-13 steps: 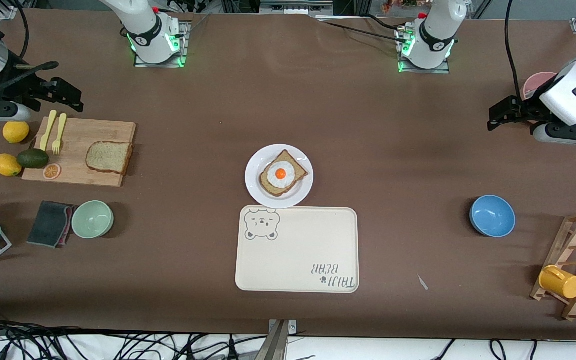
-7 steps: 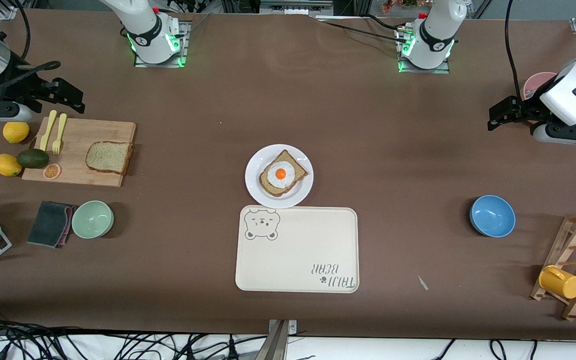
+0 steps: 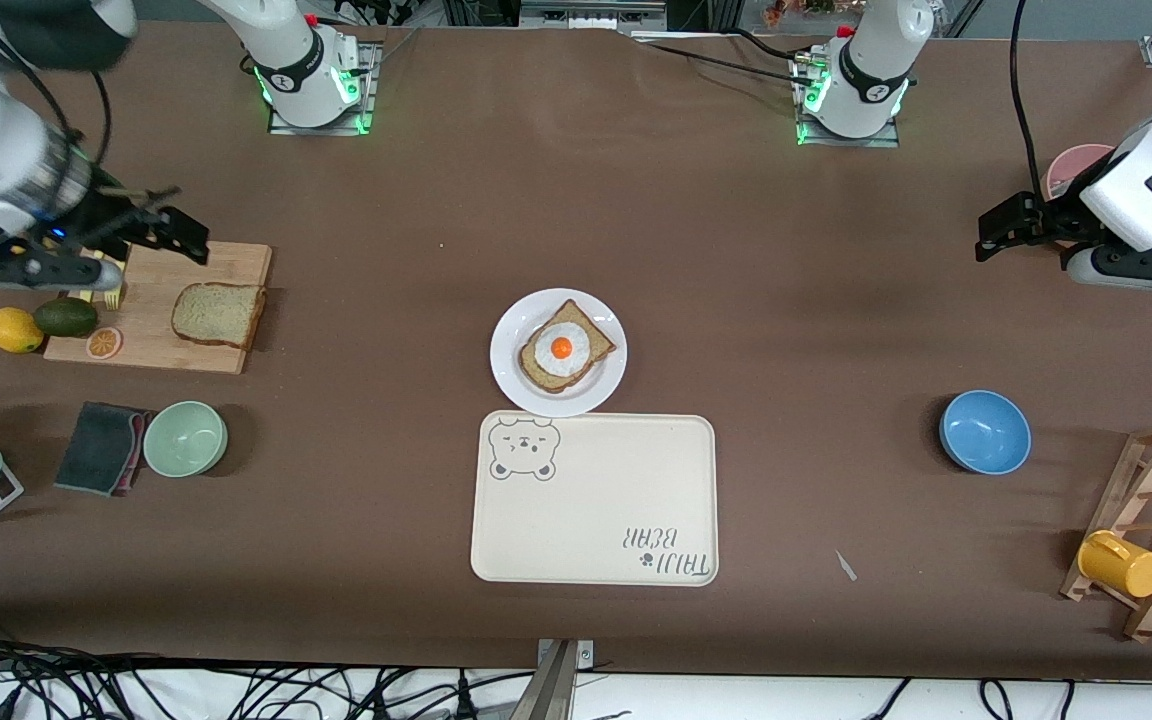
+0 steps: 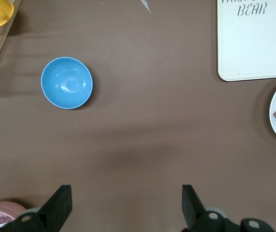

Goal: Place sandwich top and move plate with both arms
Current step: 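Lower the right gripper and grasp the bread slice by its edge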

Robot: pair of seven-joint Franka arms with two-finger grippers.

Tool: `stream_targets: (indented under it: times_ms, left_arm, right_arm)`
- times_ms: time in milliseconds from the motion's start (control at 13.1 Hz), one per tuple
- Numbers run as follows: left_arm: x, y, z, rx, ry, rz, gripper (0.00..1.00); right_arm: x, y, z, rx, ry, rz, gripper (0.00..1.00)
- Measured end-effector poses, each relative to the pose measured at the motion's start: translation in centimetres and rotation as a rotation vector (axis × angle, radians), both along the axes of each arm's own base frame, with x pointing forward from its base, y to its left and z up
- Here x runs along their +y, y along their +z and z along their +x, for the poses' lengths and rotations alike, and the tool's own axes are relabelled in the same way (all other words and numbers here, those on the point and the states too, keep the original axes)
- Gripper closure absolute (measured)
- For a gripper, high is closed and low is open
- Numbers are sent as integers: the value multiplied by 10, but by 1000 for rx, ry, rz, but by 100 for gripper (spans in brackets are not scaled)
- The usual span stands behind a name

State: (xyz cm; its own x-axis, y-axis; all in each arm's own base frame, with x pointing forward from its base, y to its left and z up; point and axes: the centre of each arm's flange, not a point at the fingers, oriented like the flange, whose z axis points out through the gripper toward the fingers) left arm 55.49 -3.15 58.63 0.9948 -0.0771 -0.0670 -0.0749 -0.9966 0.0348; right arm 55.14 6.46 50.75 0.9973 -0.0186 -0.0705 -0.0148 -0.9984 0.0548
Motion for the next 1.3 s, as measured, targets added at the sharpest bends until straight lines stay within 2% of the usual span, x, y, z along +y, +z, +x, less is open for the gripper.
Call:
stream_targets:
  times_ms: [153,382,687,839,1297]
  left_arm:
    - [0,0,0,0,0,0,0]
    - [0,0,0,0,0,0,0]
    - [0,0,0,-1,0,0,0]
    - [0,0,0,-1,0,0,0]
    - [0,0,0,-1,0,0,0]
  right_arm:
    - [2,-58,1,9,47,-76,0]
    - [12,-118,-10,30,138,-188,0]
    - [44,-180,-26,46,135,-394,0]
    - [48,-223,-31,52,181,-519,0]
    - [34,-319,-44,70,74,-678,1]
